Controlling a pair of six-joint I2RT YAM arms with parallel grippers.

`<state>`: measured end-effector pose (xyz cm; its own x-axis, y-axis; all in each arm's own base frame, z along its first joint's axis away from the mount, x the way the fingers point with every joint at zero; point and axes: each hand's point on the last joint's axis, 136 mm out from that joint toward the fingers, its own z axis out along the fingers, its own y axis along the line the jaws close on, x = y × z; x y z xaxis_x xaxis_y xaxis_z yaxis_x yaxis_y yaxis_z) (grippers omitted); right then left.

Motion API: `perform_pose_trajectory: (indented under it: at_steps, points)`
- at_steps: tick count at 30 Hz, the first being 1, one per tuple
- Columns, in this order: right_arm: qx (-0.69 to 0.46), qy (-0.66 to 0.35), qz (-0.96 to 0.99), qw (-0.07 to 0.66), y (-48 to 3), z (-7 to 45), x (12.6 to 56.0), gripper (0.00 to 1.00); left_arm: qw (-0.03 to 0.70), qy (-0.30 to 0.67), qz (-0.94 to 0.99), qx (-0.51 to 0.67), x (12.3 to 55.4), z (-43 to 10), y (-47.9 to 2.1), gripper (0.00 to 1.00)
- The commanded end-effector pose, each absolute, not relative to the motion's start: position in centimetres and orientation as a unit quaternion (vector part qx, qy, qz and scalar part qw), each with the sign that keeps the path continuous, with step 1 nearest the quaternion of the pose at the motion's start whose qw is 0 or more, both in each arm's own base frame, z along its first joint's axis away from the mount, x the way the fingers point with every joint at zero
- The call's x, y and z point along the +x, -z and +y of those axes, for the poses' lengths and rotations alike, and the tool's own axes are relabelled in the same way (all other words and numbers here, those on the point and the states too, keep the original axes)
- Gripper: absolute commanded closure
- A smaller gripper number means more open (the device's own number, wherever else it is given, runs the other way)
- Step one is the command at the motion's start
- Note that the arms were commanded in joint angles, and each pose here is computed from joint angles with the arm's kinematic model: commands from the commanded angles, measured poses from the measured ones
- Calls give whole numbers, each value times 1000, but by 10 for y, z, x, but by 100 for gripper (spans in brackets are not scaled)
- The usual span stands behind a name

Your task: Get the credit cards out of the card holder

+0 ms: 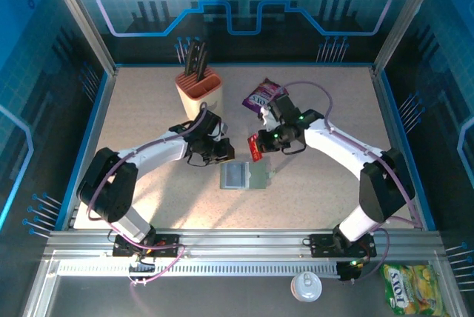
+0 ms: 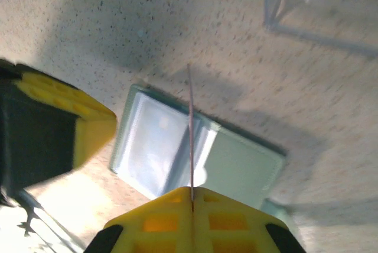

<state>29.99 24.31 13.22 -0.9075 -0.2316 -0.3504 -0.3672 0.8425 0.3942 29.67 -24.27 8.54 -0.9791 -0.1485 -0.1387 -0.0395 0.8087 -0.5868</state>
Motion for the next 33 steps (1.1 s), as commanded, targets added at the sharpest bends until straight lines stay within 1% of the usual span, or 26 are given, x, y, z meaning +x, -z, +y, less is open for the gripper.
perform_pose_trajectory:
  at_steps: [1, 6, 8, 13, 19, 25, 33]
  points:
    - [-303, -169, 927, 138, -130, 224, 296, 100, 127, 330, 934, -54, 315, -243, -116, 86]
    - [-409, -137, 892, 131, -130, 219, 314, 100, 146, 323, 932, -78, 328, -229, -122, 86]
    - [-452, -133, 874, 119, -129, 217, 322, 100, 149, 324, 931, -84, 331, -225, -124, 86]
    - [-558, -116, 815, 103, -133, 220, 335, 100, 167, 320, 927, -98, 331, -214, -131, 86]
    - [-597, -79, 796, 60, -128, 208, 367, 100, 175, 323, 921, -129, 329, -206, -131, 86]
    - [-611, -66, 785, 71, -131, 207, 400, 100, 167, 326, 919, -145, 331, -206, -126, 86]
    - [-618, -70, 780, 62, -119, 204, 418, 100, 167, 319, 922, -142, 336, -203, -128, 86]
